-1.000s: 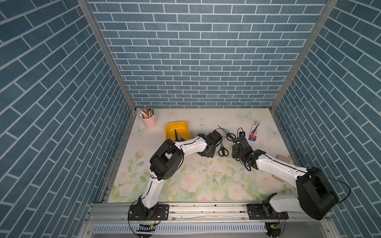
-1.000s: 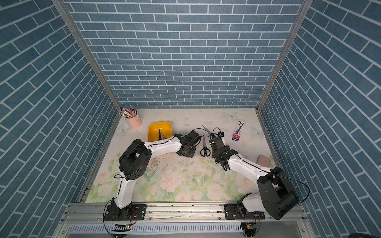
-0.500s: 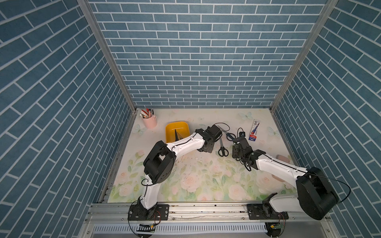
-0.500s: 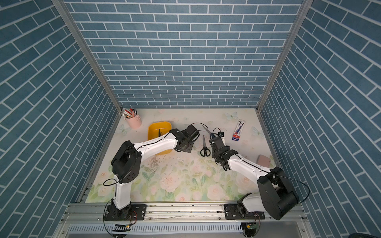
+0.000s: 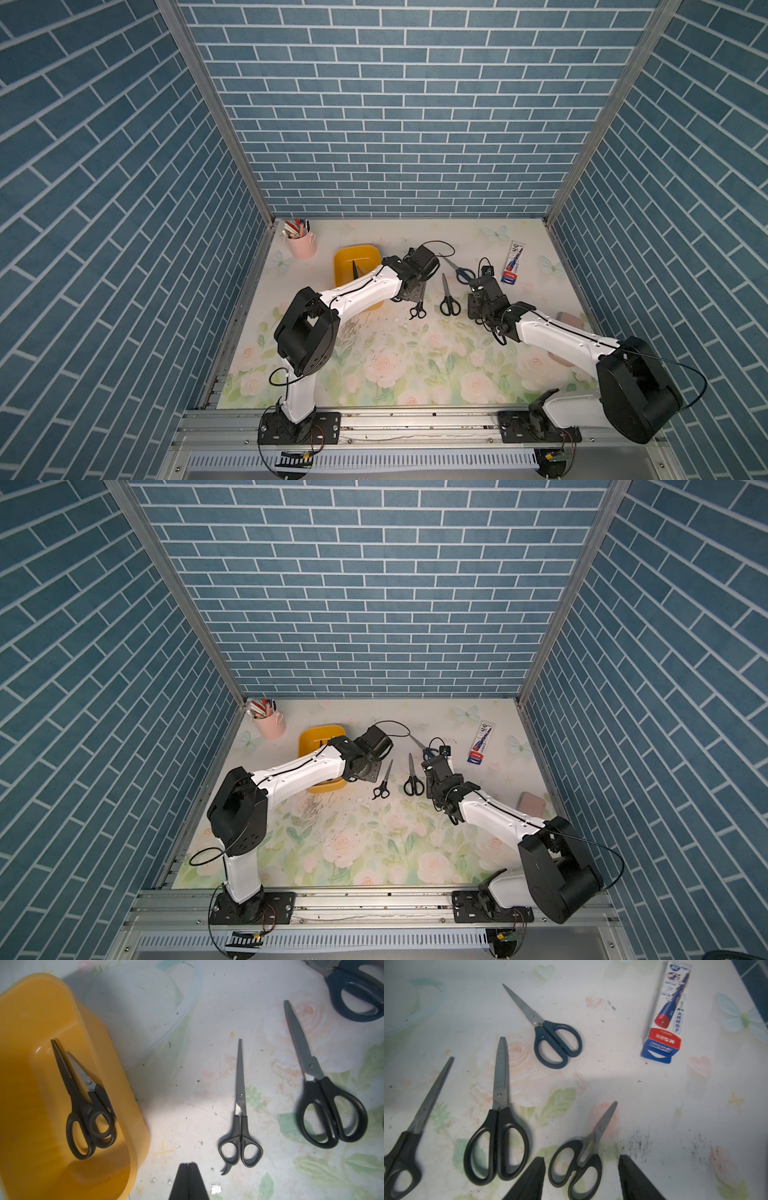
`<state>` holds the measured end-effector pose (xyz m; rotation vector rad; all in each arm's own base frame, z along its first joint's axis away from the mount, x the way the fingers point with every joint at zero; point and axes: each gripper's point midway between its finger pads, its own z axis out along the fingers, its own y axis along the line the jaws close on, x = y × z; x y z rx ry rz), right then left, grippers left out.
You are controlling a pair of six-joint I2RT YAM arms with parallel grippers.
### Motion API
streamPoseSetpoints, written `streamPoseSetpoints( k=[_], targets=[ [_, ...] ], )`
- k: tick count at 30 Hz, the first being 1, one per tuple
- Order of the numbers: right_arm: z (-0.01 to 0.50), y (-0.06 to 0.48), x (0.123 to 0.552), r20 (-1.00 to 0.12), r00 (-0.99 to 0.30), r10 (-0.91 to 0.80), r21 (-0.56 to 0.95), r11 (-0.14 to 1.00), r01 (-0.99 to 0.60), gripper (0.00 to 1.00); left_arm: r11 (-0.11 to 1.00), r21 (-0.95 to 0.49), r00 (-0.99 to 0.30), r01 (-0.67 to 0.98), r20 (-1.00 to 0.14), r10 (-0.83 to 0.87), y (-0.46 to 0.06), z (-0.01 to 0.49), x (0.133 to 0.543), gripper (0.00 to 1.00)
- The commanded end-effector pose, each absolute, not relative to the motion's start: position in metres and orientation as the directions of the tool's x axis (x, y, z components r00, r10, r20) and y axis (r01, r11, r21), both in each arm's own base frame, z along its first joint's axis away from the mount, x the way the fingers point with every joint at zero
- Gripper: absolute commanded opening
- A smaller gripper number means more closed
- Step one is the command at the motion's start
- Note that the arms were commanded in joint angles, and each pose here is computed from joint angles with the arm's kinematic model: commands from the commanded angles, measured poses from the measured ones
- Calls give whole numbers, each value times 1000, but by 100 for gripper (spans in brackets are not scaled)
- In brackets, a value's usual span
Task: Put the scissors into the storage box
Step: Pick up the scissors from the center of the board.
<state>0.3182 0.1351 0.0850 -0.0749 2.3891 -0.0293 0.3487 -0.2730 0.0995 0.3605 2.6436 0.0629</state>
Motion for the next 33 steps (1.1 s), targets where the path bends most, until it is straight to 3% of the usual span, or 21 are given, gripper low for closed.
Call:
streamPoseSetpoints(
  k=[1,5,9,14,17,33],
  targets=[
    [66,154,315,-614,-777,-137,-17,987,-160,58,962,9,-836,274,-491,243,-283,109,347,2],
    [85,121,318,-658,-752,-22,-8,1000,-22,59,919,-200,-837,339,-510,197,-326,123,337,32],
    [102,69,322,-688,-696,205,127,978,163,63,913,-213,-861,348,-459,221,-372,109,334,40],
    [105,37,318,-695,-680,233,65,962,263,64,903,-256,-886,345,-407,223,-429,83,335,37],
    [102,38,315,-693,-680,239,79,963,258,64,920,-191,-888,343,-384,252,-445,70,340,36],
    [99,38,313,-703,-680,210,69,971,229,64,956,-75,-916,283,-316,247,-423,32,335,37]
  ],
)
